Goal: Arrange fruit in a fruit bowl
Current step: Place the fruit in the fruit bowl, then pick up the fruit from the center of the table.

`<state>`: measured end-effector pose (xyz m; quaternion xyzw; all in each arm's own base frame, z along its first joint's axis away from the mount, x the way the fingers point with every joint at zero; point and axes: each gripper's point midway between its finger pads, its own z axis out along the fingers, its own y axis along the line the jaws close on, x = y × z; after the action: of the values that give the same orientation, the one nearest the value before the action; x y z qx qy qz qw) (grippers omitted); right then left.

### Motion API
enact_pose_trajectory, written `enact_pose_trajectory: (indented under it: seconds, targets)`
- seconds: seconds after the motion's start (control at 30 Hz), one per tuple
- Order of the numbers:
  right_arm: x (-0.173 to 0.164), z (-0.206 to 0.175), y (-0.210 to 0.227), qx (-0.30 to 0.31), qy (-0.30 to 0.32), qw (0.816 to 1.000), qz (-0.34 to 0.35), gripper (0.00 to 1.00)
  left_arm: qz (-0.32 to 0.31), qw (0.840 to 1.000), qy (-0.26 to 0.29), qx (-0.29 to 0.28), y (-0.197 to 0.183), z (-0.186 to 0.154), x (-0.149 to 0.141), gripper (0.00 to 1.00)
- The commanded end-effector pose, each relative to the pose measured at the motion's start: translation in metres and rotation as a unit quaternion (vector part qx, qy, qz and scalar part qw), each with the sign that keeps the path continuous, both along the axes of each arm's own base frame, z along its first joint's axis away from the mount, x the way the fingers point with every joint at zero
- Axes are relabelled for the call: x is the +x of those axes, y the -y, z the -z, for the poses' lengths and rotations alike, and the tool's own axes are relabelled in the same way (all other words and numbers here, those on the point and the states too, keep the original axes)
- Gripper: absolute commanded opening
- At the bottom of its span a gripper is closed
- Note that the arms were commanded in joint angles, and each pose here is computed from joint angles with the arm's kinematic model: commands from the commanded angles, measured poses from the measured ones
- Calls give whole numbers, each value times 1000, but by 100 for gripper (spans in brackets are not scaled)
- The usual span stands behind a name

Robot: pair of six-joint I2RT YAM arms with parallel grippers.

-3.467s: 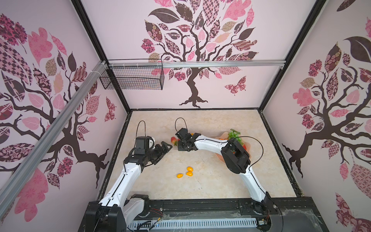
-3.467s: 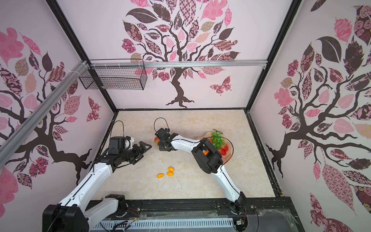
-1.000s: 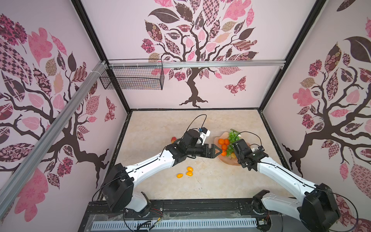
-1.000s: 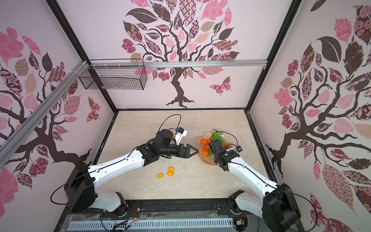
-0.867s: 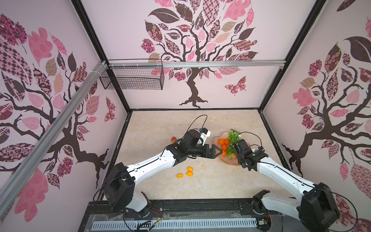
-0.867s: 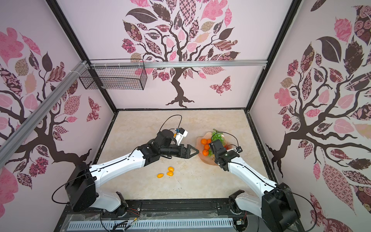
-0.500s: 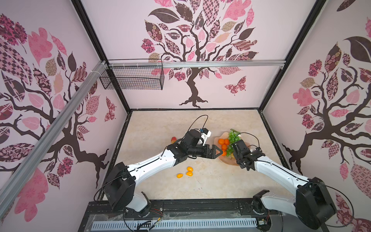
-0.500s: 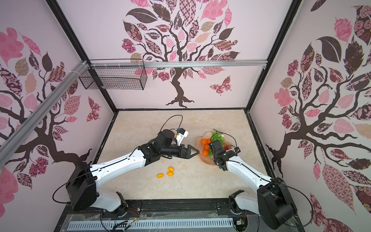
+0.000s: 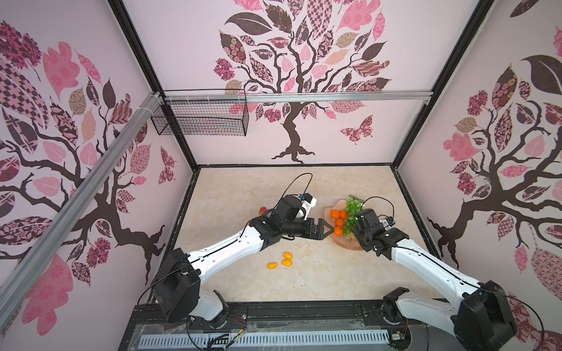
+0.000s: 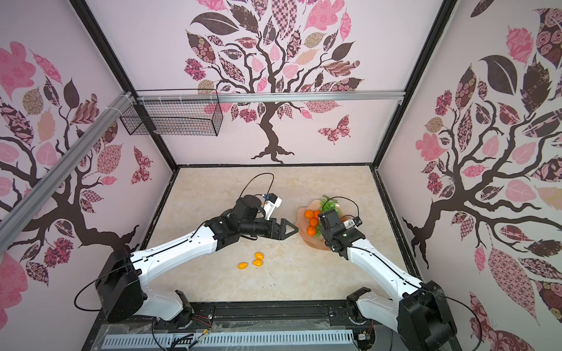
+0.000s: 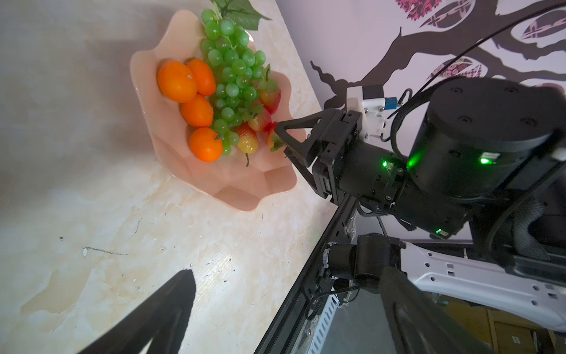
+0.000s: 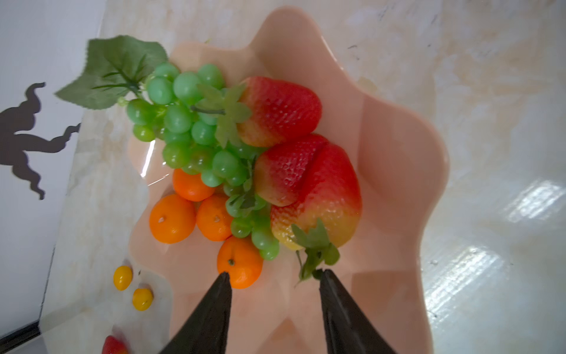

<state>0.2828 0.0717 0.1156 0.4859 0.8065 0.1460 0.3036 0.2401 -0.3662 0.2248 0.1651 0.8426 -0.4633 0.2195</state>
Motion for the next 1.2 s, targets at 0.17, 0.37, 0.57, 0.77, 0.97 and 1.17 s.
enact_pose_trajectory:
  seconds: [0.17,0.37,0.57,0.77,0.97,1.17]
  targets:
    - [9,-51,-41,-33,53,995,-79,54,-36,999,21,-13,-37,-21,13,98]
    - [23,-62,-75,-62,65,984,-152,54,-87,996,20,13,-77,-14,21,98]
    - [35,-67,-117,-83,79,970,-215,51,-167,985,-3,44,-131,6,33,98]
    - [45,-52,-184,-60,68,939,-332,47,-230,972,-32,42,-186,16,35,98]
    - [49,-31,-244,-46,51,919,-387,46,-288,955,-60,36,-234,25,35,98]
    - [51,-10,-304,-26,38,891,-452,45,-331,940,-85,-4,-270,26,36,98]
